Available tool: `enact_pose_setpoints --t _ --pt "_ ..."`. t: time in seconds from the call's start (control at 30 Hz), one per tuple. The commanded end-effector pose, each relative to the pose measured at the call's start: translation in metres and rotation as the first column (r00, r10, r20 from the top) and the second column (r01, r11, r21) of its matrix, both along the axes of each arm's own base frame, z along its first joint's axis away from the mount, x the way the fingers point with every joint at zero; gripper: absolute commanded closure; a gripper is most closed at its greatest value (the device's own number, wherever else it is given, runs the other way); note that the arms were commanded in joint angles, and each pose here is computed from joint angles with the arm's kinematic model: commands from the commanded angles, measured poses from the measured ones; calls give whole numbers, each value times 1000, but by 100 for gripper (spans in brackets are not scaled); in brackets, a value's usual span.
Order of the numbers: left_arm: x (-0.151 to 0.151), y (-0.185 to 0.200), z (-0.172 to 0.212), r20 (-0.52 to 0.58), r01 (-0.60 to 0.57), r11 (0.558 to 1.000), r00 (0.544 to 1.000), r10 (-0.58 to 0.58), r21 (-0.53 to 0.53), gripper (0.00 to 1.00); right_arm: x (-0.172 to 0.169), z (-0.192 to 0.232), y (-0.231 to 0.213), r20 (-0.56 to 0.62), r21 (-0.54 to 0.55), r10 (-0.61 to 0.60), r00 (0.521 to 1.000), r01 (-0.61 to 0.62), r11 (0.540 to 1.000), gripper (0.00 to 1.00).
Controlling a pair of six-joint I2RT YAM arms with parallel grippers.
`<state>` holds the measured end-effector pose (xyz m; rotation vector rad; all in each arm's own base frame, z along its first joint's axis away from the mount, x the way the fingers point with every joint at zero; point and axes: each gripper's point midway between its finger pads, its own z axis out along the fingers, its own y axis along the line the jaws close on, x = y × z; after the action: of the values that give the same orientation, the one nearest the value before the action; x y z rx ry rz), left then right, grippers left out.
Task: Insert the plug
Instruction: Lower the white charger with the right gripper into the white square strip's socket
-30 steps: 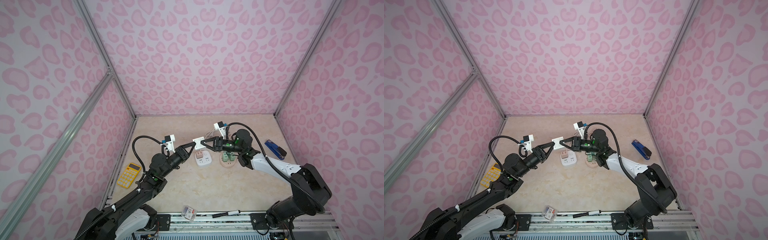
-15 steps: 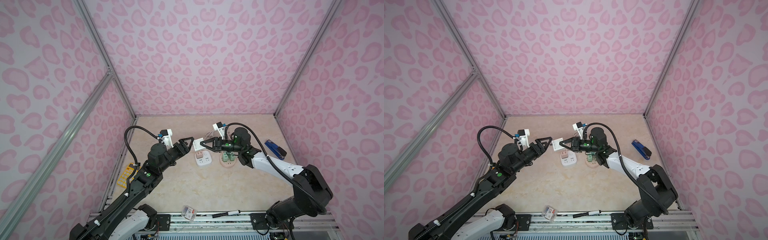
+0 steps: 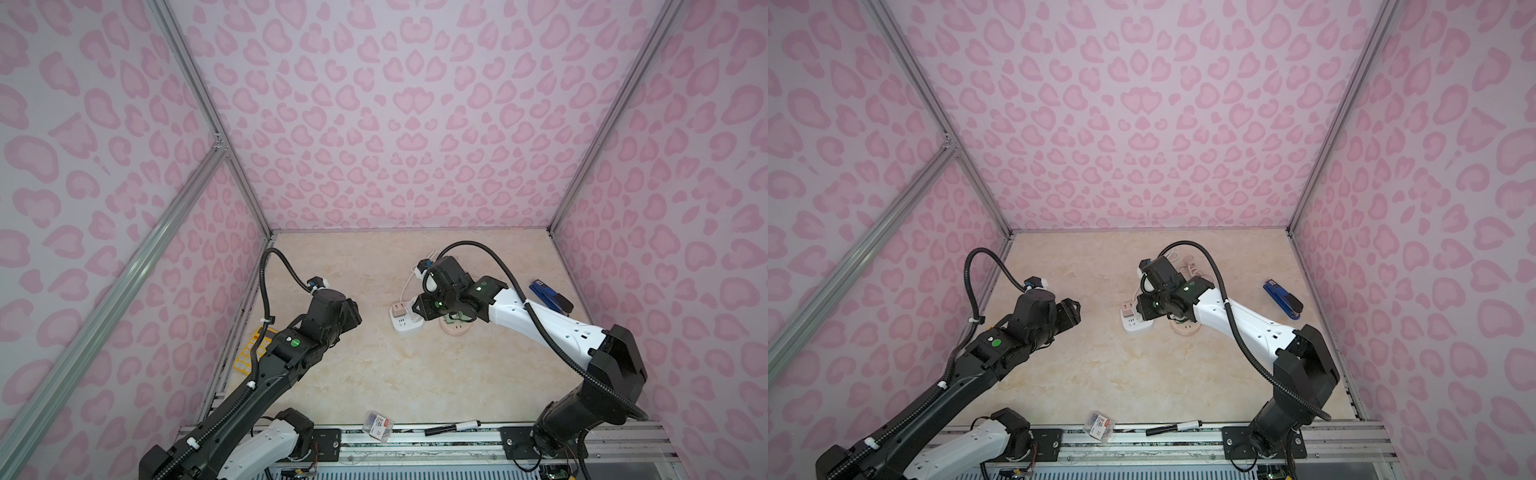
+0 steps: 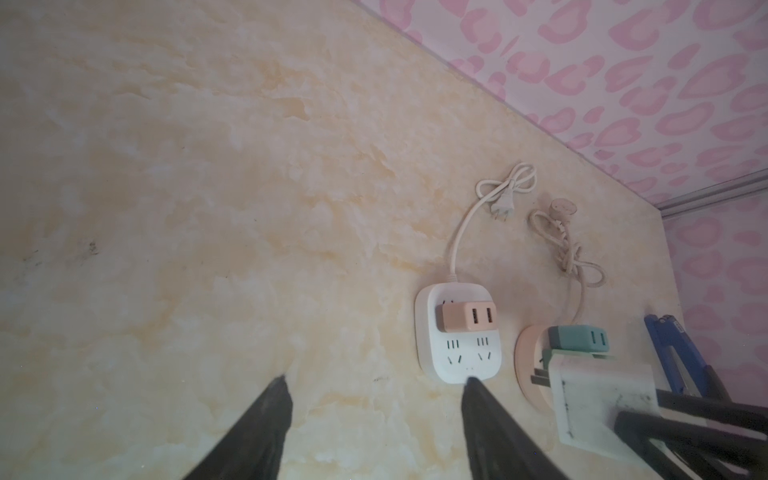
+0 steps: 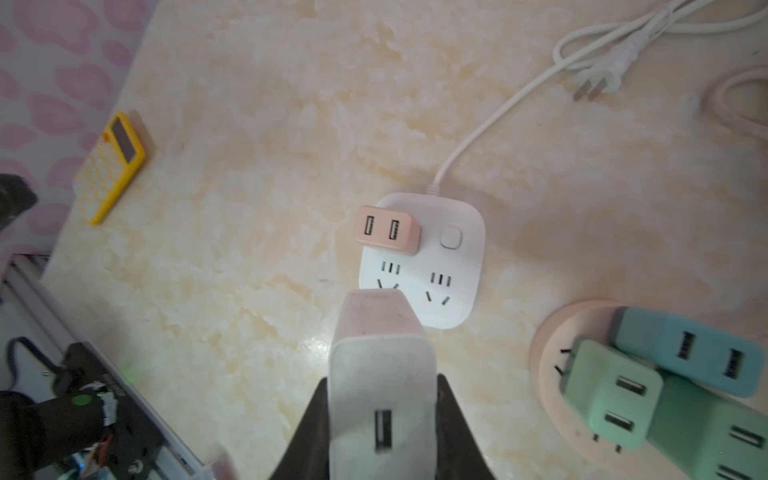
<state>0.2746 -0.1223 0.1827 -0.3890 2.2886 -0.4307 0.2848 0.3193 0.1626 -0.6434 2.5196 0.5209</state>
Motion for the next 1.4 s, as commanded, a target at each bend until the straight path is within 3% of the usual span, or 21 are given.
enact_pose_setpoints --t 0.0,0.23,0.97,1.37 --pt "3 -6 1 17 20 999 1000 -19 -27 33 7 -22 -26 43 -188 -19 999 27 982 100" --pt "2 -10 -8 0 30 999 1000 -30 -35 34 16 -41 -28 52 -248 -30 998 42 968 100" --pt "-4 -7 -11 13 41 999 999 -40 -34 34 28 -54 6 7 -194 -1 1000 2 981 100" --pt "-2 -6 -15 8 40 999 999 -40 -21 34 28 -63 5 -17 -224 -11 1000 7 975 100"
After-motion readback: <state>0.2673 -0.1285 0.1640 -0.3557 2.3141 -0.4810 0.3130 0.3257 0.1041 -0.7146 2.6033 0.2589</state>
